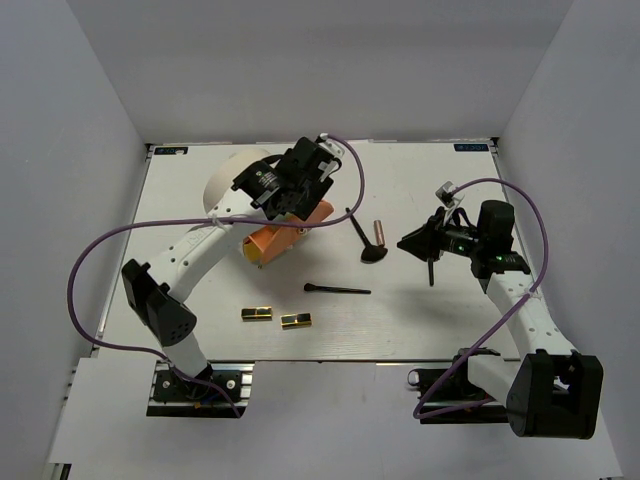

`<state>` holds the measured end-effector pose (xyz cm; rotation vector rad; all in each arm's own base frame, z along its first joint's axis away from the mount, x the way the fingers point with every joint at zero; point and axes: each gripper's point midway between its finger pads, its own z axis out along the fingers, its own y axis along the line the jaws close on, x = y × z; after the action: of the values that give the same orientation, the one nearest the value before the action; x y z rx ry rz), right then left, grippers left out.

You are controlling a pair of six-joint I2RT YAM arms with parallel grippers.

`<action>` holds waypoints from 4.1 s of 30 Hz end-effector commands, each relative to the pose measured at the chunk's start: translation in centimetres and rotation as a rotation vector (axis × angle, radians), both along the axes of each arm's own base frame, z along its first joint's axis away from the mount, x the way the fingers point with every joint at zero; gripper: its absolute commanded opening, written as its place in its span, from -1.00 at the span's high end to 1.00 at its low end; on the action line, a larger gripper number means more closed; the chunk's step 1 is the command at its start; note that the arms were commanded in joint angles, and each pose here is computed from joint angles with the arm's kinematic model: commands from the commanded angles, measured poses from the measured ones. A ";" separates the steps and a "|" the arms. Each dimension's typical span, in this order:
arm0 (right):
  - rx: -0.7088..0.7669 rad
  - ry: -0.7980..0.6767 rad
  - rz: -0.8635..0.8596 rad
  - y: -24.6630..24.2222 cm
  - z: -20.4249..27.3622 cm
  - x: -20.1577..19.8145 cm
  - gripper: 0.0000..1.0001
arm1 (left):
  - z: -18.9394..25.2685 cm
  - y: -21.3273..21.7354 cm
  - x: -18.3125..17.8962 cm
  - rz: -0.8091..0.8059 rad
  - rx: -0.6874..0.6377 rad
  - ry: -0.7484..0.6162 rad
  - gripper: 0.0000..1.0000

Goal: Organize the makeup

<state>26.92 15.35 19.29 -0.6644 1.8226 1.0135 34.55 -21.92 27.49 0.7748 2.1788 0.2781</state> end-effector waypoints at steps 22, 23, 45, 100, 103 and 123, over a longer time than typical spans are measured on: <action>-0.018 -0.589 0.606 8.2 5.6 -0.2 1.00 | 14.9 3.9 -4.4 0.242 -0.687 -0.347 0.61; -0.038 -0.604 0.608 8.9 5.2 0.6 1.00 | 13.1 4.2 -4.8 0.284 -0.711 -0.317 0.49; -0.265 -0.661 0.624 21.2 3.5 6.1 1.00 | 9.0 10.6 -11.5 0.482 -0.926 -0.280 -0.48; -0.019 -0.010 0.293 23.9 0.1 5.1 -0.31 | 6.2 10.4 -11.9 0.504 -0.969 -0.250 -0.68; 0.008 0.071 0.252 24.4 -0.4 5.5 -0.23 | 6.2 10.4 -12.0 0.505 -0.974 -0.251 -0.69; 0.134 0.470 0.120 26.2 -2.8 5.3 -0.22 | 6.2 10.6 -12.1 0.514 -0.966 -0.249 -0.69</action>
<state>31.67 40.44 15.19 -0.5335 2.1378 1.4069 22.61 -11.49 33.32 -0.3273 1.9160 -0.3898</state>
